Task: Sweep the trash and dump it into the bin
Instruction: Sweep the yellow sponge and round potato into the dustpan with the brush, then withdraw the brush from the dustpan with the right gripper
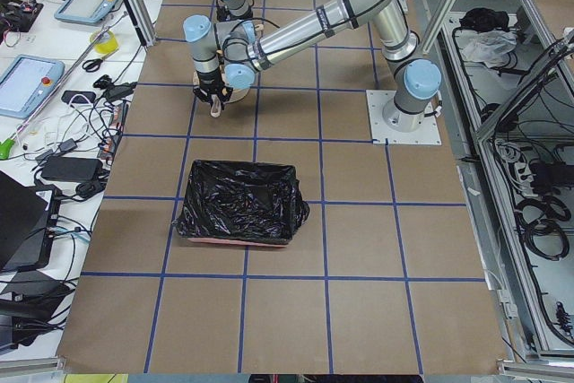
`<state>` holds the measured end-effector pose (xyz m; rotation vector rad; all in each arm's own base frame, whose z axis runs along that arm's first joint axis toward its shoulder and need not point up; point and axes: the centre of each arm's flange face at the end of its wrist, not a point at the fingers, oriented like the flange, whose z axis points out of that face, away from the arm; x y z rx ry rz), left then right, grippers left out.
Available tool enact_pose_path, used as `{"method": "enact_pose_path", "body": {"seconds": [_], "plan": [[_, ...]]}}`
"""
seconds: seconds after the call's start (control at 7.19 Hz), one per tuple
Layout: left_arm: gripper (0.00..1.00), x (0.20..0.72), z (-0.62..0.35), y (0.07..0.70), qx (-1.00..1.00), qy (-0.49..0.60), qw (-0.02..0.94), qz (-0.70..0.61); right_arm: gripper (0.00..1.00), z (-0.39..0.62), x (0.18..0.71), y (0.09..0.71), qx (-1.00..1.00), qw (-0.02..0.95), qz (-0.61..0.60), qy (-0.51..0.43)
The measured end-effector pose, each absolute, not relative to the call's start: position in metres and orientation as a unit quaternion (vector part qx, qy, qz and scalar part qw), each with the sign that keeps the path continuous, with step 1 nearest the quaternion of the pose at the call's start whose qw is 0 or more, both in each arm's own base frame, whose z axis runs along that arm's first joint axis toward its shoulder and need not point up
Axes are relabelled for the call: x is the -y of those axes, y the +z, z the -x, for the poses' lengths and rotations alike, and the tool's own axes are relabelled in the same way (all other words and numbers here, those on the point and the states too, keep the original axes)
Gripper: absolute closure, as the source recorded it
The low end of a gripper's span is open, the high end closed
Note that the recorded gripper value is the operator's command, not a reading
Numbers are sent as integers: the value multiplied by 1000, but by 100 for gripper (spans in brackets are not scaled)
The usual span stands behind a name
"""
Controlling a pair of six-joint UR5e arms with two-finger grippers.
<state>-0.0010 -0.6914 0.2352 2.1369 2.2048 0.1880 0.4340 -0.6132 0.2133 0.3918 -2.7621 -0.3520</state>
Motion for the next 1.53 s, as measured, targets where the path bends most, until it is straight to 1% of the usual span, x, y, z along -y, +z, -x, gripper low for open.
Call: {"method": "enact_pose_path", "body": {"seconds": [0.7,0.97,1.53], "plan": [[96,691,2,234,-716,60,32,-695,100,-484,592,207,986,90,-88,-109],[96,691,2,233,-716,60,30,-694,100,-513,575,208,991,61,-63,-101],[96,691,2,231,-716,60,29,-695,100,-546,561,227,995,-13,-22,-98]]}}
